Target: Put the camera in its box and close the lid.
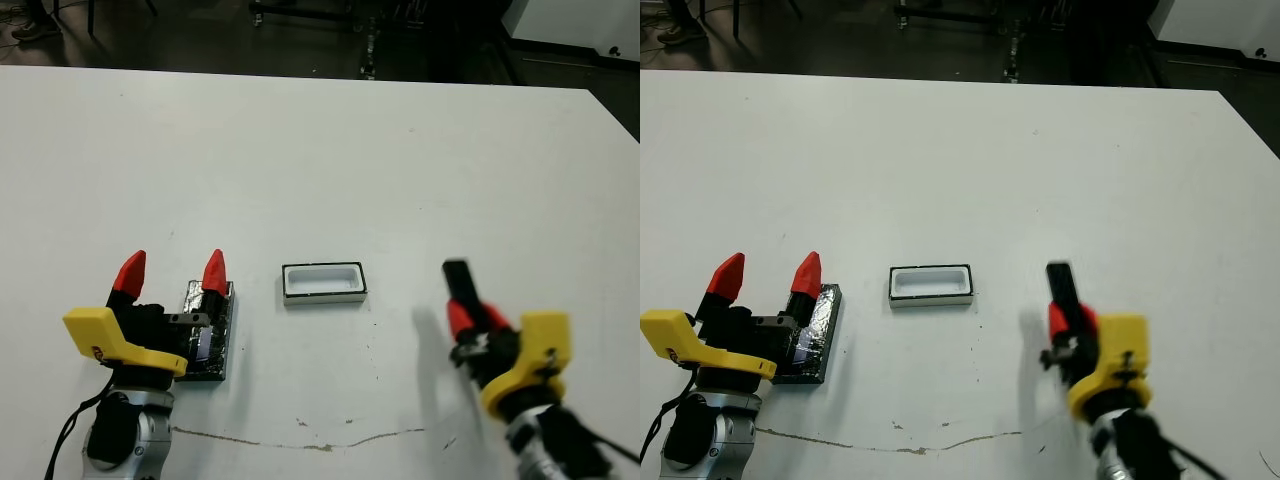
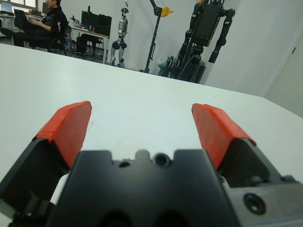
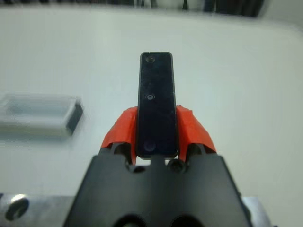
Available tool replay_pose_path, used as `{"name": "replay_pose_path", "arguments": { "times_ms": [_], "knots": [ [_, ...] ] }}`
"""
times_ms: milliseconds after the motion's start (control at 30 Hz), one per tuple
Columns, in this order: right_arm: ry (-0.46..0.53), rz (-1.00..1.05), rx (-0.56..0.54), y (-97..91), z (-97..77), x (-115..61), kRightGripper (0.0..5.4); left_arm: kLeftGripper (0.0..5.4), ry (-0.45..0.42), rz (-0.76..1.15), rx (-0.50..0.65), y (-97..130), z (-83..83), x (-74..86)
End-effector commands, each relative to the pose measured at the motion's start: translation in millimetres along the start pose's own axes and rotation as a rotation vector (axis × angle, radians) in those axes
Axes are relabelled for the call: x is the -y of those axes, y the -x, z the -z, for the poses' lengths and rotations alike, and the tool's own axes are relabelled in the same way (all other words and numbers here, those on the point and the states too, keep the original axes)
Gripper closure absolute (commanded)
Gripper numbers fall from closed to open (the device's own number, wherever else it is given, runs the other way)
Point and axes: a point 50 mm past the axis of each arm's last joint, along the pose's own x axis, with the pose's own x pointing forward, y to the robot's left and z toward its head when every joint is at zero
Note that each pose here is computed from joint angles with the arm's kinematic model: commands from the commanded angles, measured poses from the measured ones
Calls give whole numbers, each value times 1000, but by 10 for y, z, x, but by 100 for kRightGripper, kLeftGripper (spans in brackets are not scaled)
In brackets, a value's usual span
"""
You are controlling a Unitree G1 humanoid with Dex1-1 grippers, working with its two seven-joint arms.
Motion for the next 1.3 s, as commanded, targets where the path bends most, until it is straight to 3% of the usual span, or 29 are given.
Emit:
{"name": "replay_pose_path", "arguments": {
  "times_ms": [33,267,500,833,1200,1300],
  "knots": [
    [30,-88,75,-132,-296,192,375,0,-9,-3,-12,18,18,7],
    [8,-317,14,-486,-631,345,375,0,-4,4,-12,21,12,26],
    [170,-547,-99,-820,-807,307,375,0,-8,1,-14,31,3,27],
    [399,-898,-218,-1155,-900,138,375,0,-15,6,-11,24,-4,27],
    [609,-1201,-318,-1290,-891,-127,375,0,-9,1,-11,23,-1,22],
    [626,-1255,-339,-1326,-883,-174,375,0,-10,-1,-12,26,4,22]
  ]
}}
